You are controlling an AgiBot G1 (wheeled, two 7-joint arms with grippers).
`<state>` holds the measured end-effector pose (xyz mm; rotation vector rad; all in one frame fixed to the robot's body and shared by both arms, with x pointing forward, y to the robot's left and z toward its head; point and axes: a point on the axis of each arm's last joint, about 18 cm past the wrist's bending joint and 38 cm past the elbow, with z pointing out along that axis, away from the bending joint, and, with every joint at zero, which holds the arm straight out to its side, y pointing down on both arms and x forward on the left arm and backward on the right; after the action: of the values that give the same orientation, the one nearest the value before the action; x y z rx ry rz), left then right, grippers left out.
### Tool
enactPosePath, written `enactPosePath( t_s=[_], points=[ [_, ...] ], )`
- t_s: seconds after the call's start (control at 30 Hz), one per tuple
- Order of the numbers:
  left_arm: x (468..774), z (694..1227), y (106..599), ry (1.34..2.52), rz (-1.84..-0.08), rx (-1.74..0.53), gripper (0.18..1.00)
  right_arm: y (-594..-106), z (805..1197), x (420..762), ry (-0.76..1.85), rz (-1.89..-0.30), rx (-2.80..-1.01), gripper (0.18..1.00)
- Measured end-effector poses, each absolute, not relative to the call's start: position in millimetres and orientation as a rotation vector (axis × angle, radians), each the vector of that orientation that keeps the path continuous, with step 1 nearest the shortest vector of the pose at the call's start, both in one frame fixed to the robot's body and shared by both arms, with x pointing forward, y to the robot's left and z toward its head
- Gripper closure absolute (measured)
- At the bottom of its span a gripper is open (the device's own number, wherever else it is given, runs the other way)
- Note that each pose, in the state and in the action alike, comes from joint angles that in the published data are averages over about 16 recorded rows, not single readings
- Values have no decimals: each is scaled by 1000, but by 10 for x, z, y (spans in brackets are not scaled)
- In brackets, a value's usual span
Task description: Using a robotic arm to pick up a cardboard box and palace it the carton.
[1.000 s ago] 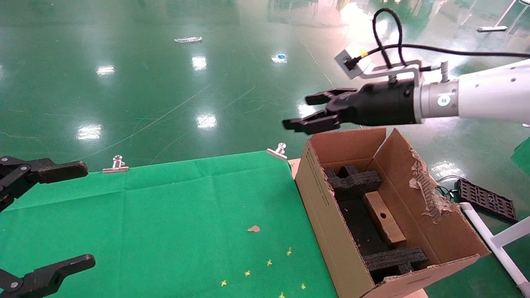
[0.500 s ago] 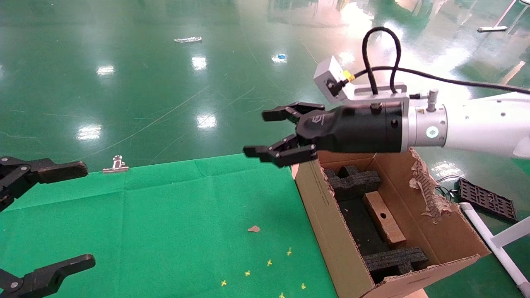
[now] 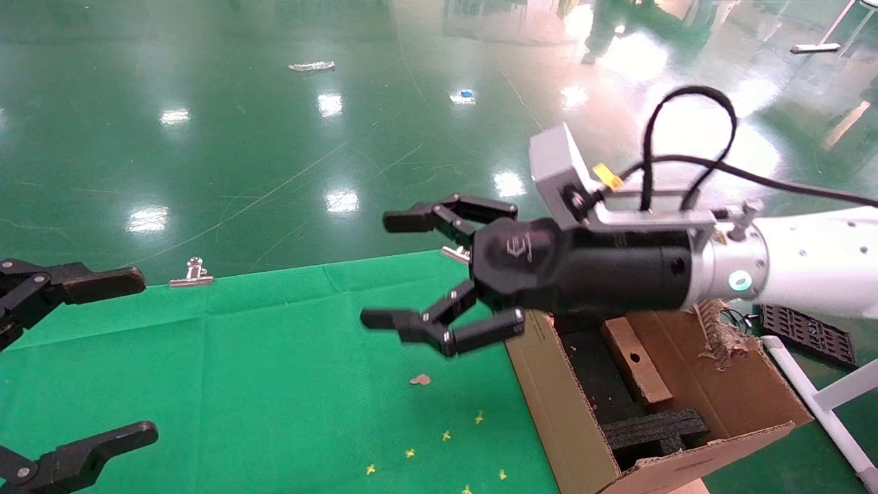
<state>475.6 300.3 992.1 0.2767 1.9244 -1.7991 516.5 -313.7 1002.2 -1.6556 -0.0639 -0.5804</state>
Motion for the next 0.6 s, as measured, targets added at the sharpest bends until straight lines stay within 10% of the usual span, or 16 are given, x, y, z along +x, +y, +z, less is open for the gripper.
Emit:
enactPosePath(
  t_s=[0.6],
  points=[
    [4757,9921,3004,1924,-1799,276,184,-3006,9907,4679,-255,-546,-1584,178]
  ],
)
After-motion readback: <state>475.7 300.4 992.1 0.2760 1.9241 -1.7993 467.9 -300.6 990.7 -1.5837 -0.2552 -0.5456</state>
